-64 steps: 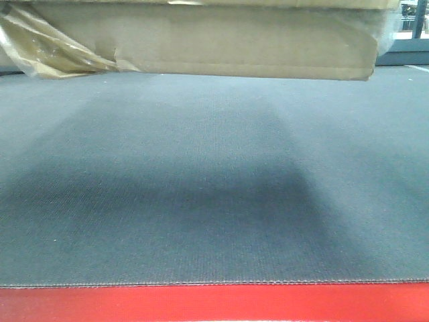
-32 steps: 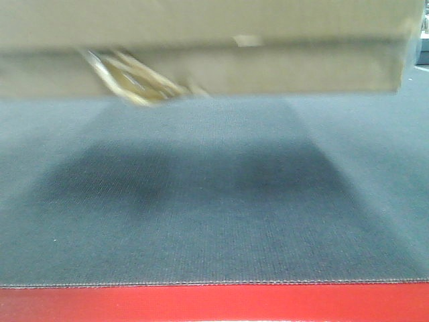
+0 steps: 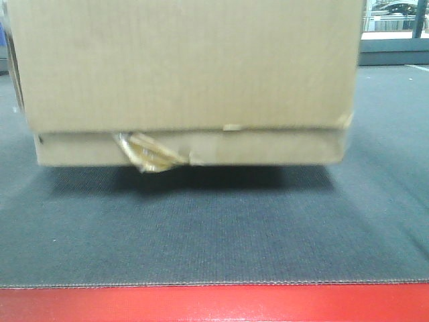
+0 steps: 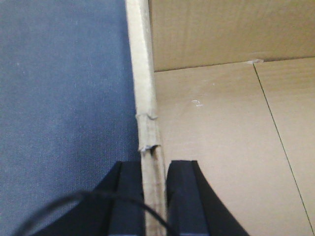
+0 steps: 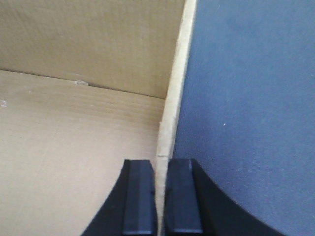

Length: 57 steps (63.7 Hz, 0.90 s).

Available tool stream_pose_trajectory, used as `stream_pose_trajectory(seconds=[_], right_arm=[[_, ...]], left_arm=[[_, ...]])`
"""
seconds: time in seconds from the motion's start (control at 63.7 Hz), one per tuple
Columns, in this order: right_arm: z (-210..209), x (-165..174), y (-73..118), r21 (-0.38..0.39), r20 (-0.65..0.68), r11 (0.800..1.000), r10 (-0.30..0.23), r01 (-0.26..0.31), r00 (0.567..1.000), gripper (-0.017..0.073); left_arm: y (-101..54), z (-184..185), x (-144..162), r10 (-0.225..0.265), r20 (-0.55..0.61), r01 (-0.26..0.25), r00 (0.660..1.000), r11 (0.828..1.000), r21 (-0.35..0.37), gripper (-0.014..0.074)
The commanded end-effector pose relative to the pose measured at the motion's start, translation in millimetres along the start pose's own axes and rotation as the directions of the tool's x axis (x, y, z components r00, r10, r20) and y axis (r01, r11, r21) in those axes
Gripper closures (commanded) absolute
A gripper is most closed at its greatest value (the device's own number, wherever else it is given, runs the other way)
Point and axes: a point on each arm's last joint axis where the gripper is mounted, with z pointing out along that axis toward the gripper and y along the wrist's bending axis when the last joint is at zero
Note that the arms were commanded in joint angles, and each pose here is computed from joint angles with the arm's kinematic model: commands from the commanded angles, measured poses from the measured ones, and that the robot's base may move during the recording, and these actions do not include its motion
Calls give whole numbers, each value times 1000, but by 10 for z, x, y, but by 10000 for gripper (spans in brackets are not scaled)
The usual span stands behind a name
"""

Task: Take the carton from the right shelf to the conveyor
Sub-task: 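Lower the carton onto the conveyor belt with both grippers, then open both grippers and release the carton walls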

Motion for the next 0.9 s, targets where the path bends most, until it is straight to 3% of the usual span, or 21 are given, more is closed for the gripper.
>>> stream_pose_trajectory(seconds=[0.0, 0.204, 0.251, 0.298, 0.487, 0.613, 0.723, 0.88], right_arm=[[12, -71, 6, -11, 58, 1000, -11, 12, 998, 543], [13, -75, 7, -12, 62, 1000, -11, 12, 998, 36], [4, -77, 7, -13, 64, 1000, -11, 12, 998, -19], [-8, -76, 5, -12, 63, 1000, -11, 11, 998, -10], [-264, -119, -31, -12, 98, 1000, -2, 4, 995, -8], [-529, -117, -141, 11, 96, 1000, 17, -18, 995, 57], [-730, -80, -330, 57, 68, 997, 53, -56, 996, 219], [-874, 30, -666, 140, 34, 982, 123, -126, 992, 571]], left_arm=[[-24, 23, -50, 3, 43, -3, 999, 1000, 15, 489], [-25, 28, -49, 3, 42, -4, 999, 1000, 15, 85], [-21, 10, -49, 1, 42, -1, 999, 1000, 16, 13], [-13, -28, -56, -1, 48, 1, 999, 1000, 17, -27], [65, -346, -88, -2, 104, 0, 995, 1000, 19, 4], [172, -645, -86, 46, 141, -47, 989, 999, 4, 50], [303, -816, -61, 26, 162, -25, 986, 1000, -11, 153], [553, -936, 76, -13, 186, 21, 982, 999, -42, 456]])
